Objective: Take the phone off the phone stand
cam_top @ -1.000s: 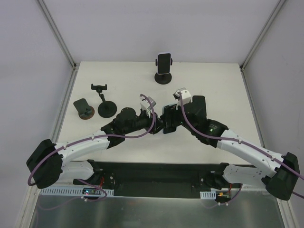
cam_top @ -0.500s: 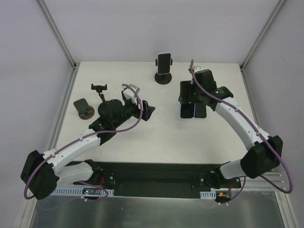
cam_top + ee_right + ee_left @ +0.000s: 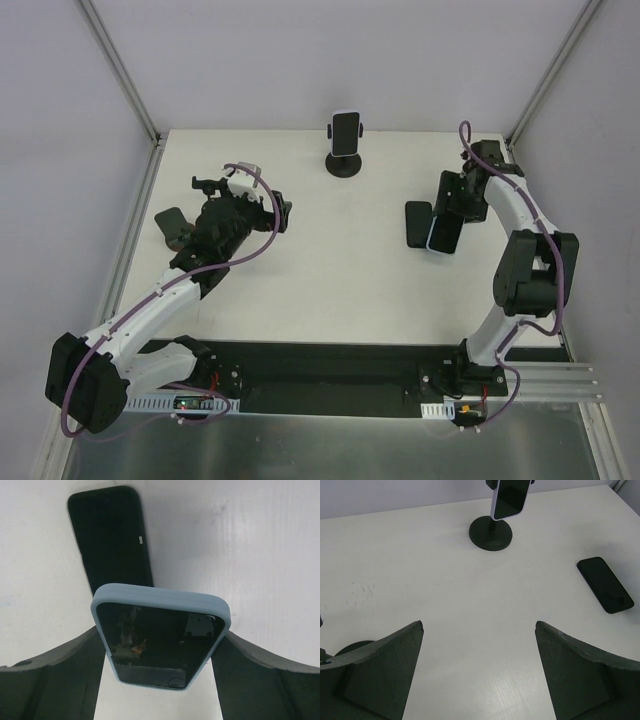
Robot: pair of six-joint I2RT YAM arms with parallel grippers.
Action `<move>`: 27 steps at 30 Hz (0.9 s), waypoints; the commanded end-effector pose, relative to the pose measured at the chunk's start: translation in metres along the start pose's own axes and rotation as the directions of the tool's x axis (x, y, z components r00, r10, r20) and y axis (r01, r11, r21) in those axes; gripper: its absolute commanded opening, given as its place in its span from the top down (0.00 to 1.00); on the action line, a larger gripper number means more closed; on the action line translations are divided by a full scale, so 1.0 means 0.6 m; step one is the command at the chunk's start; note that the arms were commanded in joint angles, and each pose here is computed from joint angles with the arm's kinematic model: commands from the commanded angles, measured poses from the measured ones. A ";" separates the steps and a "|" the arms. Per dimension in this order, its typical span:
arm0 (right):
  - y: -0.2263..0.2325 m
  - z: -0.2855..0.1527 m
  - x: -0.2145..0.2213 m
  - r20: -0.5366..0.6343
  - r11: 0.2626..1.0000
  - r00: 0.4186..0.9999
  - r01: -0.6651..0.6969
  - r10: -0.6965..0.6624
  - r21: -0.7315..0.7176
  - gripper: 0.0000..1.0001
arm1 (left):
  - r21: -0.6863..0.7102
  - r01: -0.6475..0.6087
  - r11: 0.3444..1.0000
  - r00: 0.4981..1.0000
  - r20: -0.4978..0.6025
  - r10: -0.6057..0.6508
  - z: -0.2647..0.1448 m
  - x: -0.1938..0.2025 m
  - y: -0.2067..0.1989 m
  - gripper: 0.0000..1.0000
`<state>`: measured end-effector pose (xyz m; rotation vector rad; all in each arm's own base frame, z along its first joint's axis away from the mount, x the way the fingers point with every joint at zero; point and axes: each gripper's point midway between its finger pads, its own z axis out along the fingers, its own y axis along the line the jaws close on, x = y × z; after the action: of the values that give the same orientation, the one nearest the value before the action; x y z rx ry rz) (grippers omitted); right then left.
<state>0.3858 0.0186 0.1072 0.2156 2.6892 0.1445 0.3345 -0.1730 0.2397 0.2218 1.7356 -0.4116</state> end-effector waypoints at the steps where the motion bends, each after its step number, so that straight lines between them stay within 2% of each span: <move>1: -0.033 -0.019 -0.054 0.042 0.998 0.997 0.065 -0.066 0.023 0.72 | 0.007 -0.018 1.000 0.998 0.064 0.017 -0.002 -0.045 -0.004 0.08; 5: -0.061 0.017 -0.061 -0.029 0.986 0.988 0.152 -0.151 0.066 0.68 | -0.001 -0.020 1.000 0.998 0.053 0.020 0.001 -0.042 -0.002 0.08; 13: -0.072 0.076 -0.078 -0.074 0.974 0.974 0.219 -0.215 0.054 0.66 | 0.011 -0.019 1.000 0.999 0.043 0.019 0.003 -0.038 -0.005 0.09; 22: -0.075 0.126 -0.052 -0.150 0.971 0.961 0.239 -0.234 0.017 0.57 | 0.020 -0.020 1.000 0.999 0.033 0.020 0.006 -0.033 -0.008 0.10; 27: -0.071 0.133 -0.053 -0.153 0.971 0.959 0.241 -0.238 0.003 0.47 | 0.027 -0.018 0.999 0.999 0.028 0.017 0.008 -0.031 -0.010 0.11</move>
<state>0.4344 -0.0243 0.0304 -0.0775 2.8679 0.0402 0.3362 -0.1750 0.2356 0.2413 1.7529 -0.4053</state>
